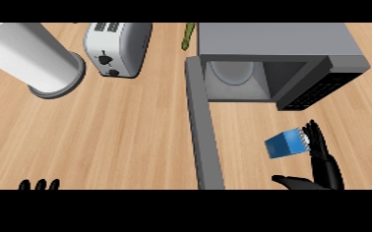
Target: Pick up the milk, place it into the microwave and close the microwave
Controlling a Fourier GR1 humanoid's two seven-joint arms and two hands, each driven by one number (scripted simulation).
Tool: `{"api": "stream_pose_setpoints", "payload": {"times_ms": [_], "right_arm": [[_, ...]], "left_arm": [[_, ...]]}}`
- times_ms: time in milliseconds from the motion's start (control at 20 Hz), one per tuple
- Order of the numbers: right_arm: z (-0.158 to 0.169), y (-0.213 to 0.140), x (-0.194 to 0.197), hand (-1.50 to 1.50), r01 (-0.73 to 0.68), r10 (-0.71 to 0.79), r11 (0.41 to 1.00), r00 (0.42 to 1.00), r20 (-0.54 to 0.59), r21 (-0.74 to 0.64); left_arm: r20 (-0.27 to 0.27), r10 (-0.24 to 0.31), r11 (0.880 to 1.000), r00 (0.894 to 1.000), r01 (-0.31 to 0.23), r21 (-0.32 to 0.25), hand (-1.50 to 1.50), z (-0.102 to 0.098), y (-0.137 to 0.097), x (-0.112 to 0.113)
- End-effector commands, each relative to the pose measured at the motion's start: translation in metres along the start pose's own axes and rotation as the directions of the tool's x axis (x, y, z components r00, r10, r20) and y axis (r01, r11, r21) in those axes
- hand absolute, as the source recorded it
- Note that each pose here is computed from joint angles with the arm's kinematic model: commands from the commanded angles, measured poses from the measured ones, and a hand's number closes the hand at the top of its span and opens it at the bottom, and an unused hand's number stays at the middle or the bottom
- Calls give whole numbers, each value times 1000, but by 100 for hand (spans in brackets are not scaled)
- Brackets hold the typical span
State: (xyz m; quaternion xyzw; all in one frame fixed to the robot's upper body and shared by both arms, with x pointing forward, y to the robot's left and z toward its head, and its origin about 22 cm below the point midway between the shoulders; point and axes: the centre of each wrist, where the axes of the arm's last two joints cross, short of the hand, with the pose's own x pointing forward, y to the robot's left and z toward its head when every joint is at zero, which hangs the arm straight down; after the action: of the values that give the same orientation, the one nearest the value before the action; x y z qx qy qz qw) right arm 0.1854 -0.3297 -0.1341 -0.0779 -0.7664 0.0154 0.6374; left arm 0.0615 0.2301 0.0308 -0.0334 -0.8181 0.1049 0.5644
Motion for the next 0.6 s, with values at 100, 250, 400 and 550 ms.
{"api": "stream_pose_setpoints", "payload": {"times_ms": [100,250,400,550], "right_arm": [[-8,11,-13,-150,7,-8,1000,999,43,27],[-14,12,-12,-150,28,-31,998,998,60,56],[-24,12,-17,-150,29,-31,998,999,42,51],[-25,13,-18,-150,78,-79,996,997,11,51]], "left_arm": [[2,-2,1000,1000,2,-12,-150,10,2,12],[-3,3,1000,1000,-3,8,-150,-10,12,-11],[-7,7,1000,1000,-8,-7,-150,8,16,6],[5,-2,1000,1000,2,7,-150,1,17,-27]]}}
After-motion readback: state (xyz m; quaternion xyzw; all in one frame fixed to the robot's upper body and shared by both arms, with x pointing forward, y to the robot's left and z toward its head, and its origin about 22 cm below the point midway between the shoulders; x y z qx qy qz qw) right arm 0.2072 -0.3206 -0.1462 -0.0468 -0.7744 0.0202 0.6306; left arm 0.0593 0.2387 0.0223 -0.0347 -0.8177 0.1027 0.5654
